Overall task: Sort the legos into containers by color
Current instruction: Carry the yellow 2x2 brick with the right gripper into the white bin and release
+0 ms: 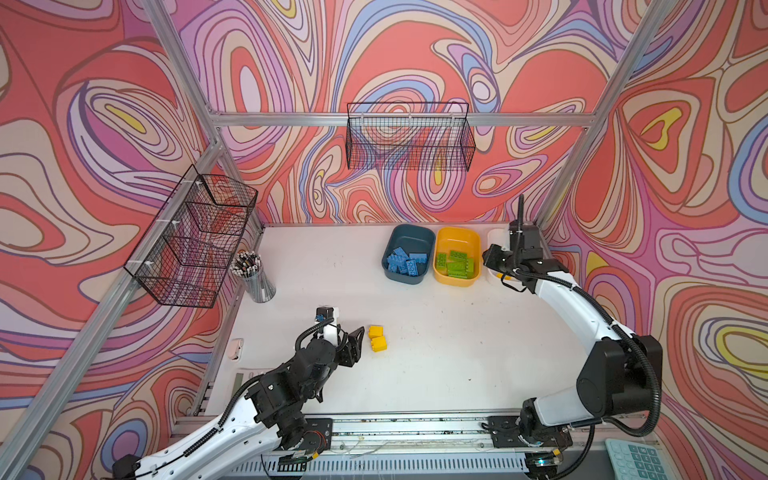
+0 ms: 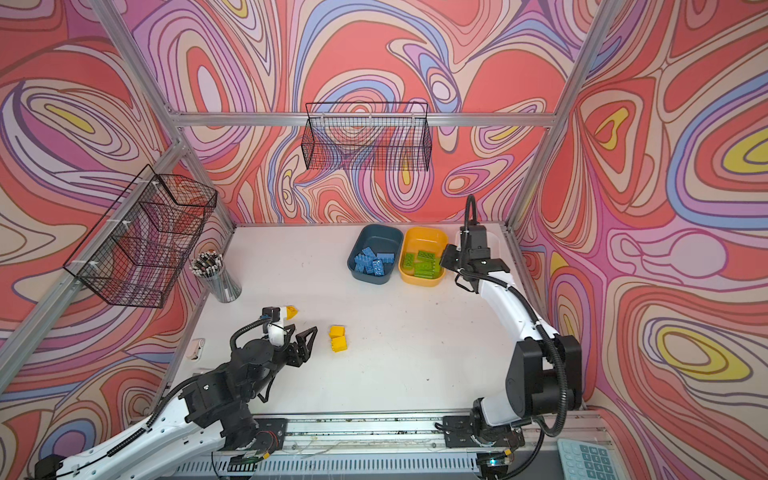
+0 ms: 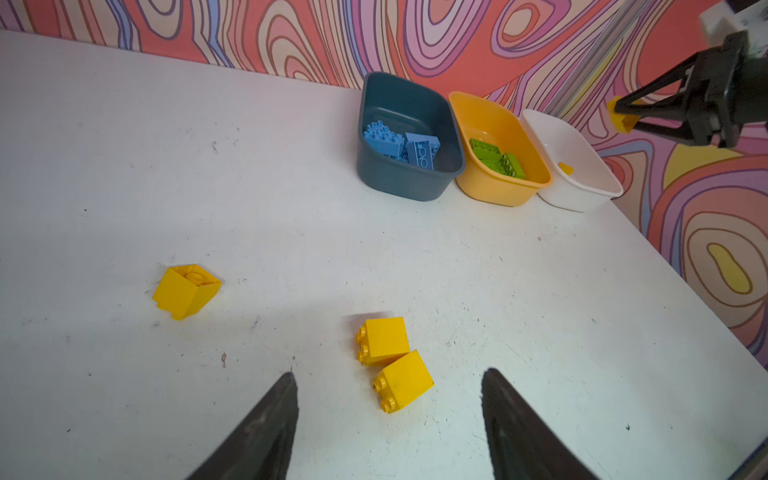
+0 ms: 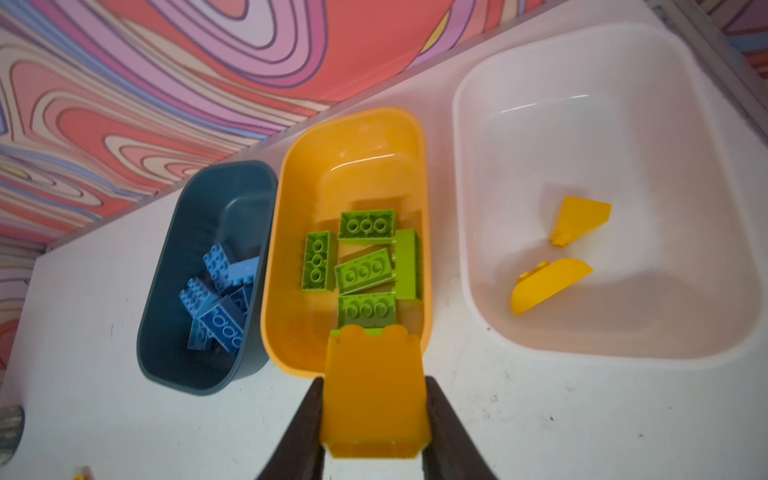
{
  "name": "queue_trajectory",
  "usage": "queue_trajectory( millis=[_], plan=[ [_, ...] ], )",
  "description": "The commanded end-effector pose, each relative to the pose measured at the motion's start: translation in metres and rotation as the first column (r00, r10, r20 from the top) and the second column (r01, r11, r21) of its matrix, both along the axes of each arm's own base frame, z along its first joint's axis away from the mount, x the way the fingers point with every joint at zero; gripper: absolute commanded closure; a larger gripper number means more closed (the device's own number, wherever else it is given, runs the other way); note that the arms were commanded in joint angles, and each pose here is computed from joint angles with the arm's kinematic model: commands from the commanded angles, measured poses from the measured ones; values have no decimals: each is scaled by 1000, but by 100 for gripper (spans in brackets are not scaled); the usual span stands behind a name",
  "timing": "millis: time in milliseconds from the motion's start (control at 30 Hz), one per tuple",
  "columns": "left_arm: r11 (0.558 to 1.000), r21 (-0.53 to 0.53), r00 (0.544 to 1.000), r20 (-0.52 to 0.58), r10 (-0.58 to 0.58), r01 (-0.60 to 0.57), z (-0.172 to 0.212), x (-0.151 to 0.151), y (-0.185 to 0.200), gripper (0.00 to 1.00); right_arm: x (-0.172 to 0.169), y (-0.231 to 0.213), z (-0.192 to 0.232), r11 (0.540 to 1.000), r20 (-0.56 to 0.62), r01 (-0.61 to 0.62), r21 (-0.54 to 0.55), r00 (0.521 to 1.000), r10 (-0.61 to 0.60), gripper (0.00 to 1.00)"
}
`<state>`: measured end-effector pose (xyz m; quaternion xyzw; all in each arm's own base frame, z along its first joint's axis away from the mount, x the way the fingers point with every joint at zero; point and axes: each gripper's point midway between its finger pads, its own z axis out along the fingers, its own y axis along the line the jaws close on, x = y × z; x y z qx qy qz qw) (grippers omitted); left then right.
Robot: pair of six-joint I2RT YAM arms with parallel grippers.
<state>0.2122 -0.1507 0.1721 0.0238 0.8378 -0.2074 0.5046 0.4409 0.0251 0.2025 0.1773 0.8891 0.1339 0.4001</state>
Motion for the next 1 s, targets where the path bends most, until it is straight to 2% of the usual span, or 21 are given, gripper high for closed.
queue_trajectory(
  millis=[0, 167, 333, 433, 567, 700, 967],
  plan=[
    [1000, -25, 999, -47, -10, 9, -11, 1, -9, 30, 19, -26, 3, 995, 23, 57, 78, 998, -59, 68],
    [999, -5, 993, -105, -45, 44, -28, 1, -22, 30, 35, -73, -14, 979, 13, 182, 93, 983, -184, 67],
    [998, 12, 988, -141, -56, 58, -39, 2, -28, 30, 49, -90, -31, 973, -18, 226, 55, 974, -225, 65],
    [997, 23, 986, -156, -63, 67, -42, 1, -30, 30, 52, -92, -31, 971, -15, 235, 51, 972, -235, 63],
    [997, 36, 980, -191, -63, 71, -48, 1, -32, 30, 56, -95, -28, 970, -9, 239, 38, 971, -239, 49],
    [998, 37, 969, -243, -40, 51, -59, 1, -34, 31, 56, -93, -26, 972, 3, 230, 45, 973, -231, 41],
    [994, 110, 936, -351, 18, 22, -75, 8, -43, 32, 40, -73, -7, 975, 83, 172, 139, 979, -185, 39]
  ],
)
